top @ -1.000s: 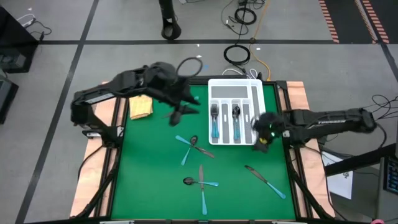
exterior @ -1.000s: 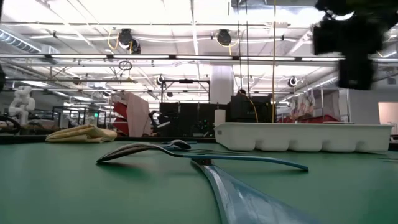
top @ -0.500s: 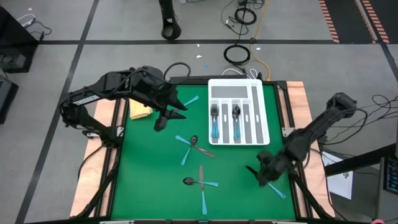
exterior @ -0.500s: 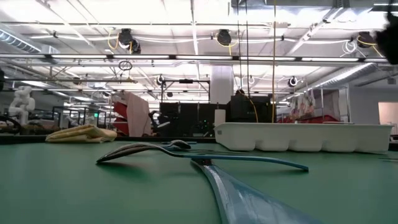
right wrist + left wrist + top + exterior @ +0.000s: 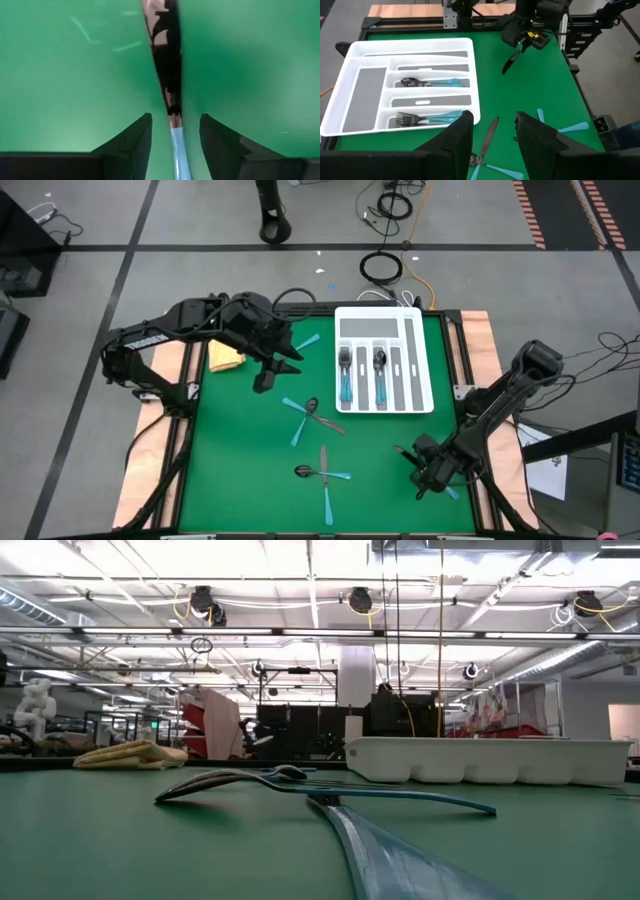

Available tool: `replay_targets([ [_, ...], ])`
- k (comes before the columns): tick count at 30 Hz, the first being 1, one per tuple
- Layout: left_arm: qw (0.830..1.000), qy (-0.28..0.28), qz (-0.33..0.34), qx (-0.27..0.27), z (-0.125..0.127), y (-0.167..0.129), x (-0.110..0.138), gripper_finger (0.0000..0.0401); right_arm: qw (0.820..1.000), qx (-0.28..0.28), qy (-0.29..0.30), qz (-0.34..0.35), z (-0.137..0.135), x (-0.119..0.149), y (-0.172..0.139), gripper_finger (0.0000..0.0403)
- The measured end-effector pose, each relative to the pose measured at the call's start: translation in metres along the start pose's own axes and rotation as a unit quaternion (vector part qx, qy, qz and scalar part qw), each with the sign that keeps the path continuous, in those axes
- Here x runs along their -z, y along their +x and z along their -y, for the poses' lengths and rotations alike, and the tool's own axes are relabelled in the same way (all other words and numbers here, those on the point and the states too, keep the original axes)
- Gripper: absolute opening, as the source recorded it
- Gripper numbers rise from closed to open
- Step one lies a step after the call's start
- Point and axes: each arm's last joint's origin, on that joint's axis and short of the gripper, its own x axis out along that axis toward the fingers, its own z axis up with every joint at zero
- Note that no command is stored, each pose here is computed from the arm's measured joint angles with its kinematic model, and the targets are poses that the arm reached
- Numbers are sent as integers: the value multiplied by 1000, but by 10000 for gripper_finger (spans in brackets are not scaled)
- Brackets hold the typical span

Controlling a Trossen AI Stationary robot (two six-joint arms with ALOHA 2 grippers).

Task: Sort silverware
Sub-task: Put the blue table knife into the silverware organizer

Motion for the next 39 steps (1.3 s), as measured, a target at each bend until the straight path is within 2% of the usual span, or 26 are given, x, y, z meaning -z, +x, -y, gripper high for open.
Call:
replay_targets([
  [5,1000,-2,0,0,0,0,0,153,1000,22,-15,-1,-3,0,13,168],
  [9,1000,-4,-3,0,0,0,1,153,999,35,-34,-20,-5,1,21,162],
  [12,1000,-4,-4,0,0,0,1,153,998,56,-25,-30,-4,4,26,129],
  [18,1000,-5,-7,1,0,0,1,153,996,73,-16,-41,-2,4,29,21],
  [19,1000,-5,-9,1,0,0,2,153,996,72,-15,-43,-2,4,29,13],
  [23,1000,-5,-31,4,1,0,6,153,996,71,-15,-42,-5,5,26,5],
  [28,999,9,-49,-1,1,-1,10,153,996,73,-34,-40,-24,11,10,1],
  [31,998,14,-53,-13,0,-1,10,153,998,45,-37,-26,-38,15,-4,1],
  [39,998,14,-61,-33,-3,-1,11,153,997,6,-3,72,-57,9,-24,0],
])
